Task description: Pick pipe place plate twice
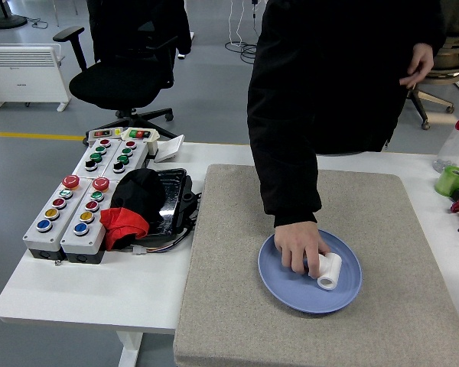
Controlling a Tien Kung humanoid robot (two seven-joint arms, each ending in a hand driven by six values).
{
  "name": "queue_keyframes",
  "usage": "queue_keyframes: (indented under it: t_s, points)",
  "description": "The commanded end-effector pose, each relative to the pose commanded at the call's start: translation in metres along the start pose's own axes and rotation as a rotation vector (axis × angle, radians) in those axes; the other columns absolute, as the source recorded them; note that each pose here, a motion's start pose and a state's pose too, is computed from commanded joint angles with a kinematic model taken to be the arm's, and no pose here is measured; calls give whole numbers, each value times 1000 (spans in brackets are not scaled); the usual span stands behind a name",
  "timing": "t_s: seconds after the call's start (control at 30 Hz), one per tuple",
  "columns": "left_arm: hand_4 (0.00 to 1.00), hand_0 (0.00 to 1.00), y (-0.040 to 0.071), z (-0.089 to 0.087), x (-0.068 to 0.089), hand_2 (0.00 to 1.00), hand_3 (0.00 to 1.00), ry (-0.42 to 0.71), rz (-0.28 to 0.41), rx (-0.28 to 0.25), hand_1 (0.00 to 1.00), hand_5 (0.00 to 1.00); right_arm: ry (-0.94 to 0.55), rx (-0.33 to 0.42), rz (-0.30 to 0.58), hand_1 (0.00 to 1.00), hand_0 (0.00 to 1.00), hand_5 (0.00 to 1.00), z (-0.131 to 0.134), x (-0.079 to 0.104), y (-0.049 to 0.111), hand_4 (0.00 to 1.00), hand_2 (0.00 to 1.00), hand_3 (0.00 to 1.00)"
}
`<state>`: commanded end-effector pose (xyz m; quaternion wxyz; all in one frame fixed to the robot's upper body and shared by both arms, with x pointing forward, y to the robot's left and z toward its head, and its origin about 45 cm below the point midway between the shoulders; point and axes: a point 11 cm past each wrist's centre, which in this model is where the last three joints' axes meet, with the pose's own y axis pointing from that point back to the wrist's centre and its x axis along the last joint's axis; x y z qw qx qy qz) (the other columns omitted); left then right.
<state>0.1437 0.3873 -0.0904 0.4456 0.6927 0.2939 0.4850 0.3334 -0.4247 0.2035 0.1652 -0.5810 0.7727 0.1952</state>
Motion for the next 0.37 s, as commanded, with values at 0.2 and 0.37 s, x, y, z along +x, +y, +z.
queue_keyframes:
  t_s: [0.2,0.37]
  points:
    - [399,656,0,1,1,640,571,3,3,-4,624,998,23,-43,-22,831,897,842,3,-2,0,605,869,817]
    - [399,656,0,0,0,640,571,2,5,-4,624,998,40,-64,-32,870,947,860,4,-2,0,615,912,816]
